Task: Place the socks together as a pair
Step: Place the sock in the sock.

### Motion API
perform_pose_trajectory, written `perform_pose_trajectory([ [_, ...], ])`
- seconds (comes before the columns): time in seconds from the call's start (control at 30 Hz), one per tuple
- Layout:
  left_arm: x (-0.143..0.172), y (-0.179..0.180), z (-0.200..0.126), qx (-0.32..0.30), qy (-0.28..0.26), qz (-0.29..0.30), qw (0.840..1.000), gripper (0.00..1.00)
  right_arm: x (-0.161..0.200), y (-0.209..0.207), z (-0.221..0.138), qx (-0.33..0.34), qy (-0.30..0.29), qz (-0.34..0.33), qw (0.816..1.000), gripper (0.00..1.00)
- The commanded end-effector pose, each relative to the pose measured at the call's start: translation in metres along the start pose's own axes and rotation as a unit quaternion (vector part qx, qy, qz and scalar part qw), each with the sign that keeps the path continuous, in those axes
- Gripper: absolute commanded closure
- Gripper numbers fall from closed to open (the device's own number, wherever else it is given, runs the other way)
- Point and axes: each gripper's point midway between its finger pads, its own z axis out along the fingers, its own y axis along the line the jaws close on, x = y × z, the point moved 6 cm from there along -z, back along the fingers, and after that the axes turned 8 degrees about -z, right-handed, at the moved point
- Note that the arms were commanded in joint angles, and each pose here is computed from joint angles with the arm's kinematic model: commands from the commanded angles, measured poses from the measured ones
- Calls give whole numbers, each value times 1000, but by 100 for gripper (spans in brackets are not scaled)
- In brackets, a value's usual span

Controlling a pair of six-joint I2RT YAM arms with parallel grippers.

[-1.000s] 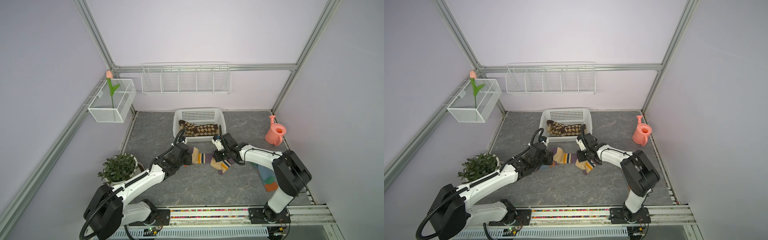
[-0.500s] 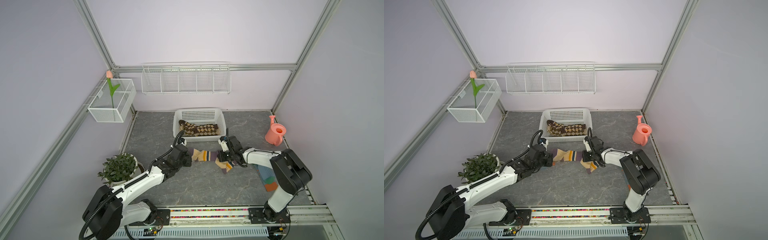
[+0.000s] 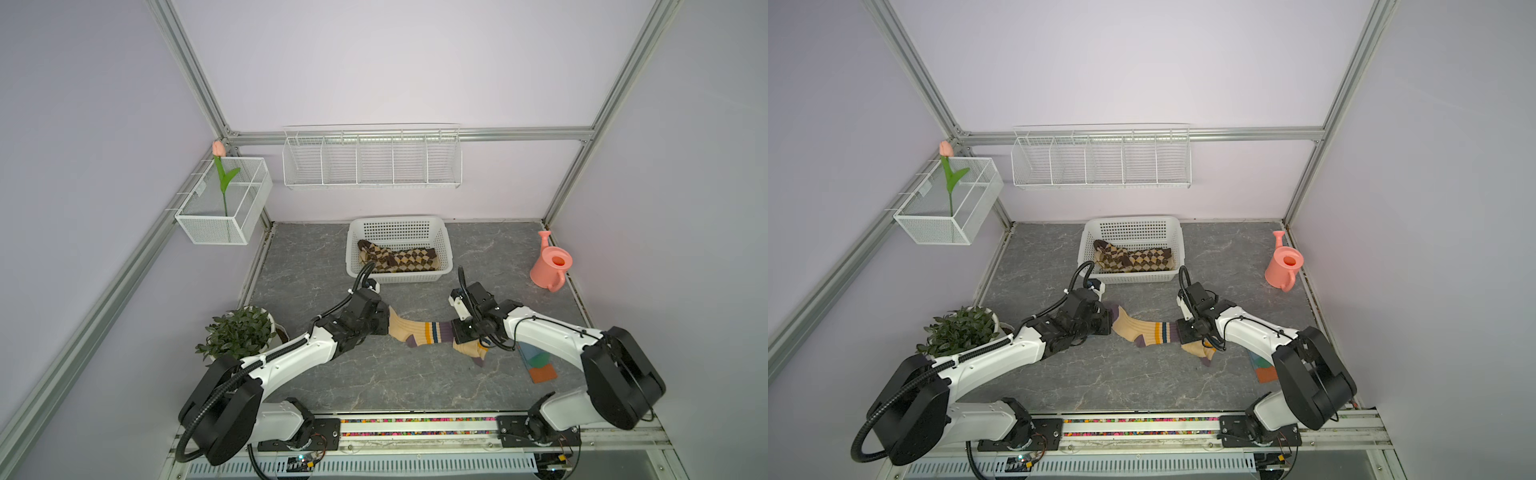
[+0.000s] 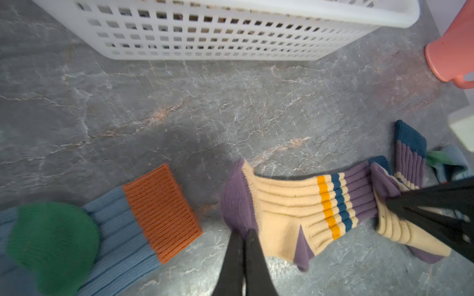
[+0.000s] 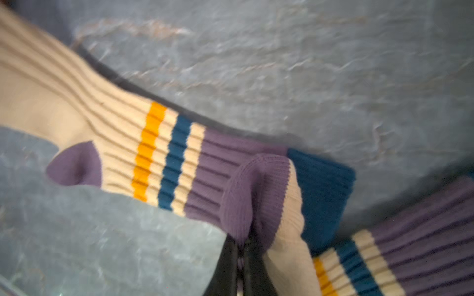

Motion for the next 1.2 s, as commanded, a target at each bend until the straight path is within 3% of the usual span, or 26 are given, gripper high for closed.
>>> perform_pose_trajectory([
  [0.0,-1,-15,2,27,1,0,1000,100,15,12,-18,-20,12,-18,1000,92],
  [0.23,6,-17,-11,73,-24,-5,997,100,-33,26,-73,-39,-143,-31,989,93],
  [0.5,5,-22,-19,101,-37,5,994,100,-108,43,-120,-27,-211,-80,974,92],
  [0.7,7,-20,-15,104,-44,2,994,100,-125,72,-83,-108,-191,-96,971,92],
  [0.9,4,-13,-19,85,-66,0,994,100,-107,105,-38,-169,-144,-116,968,92],
  [1.17,-3,-13,-34,98,-101,-6,990,100,-95,115,-9,-221,-113,-107,963,92],
])
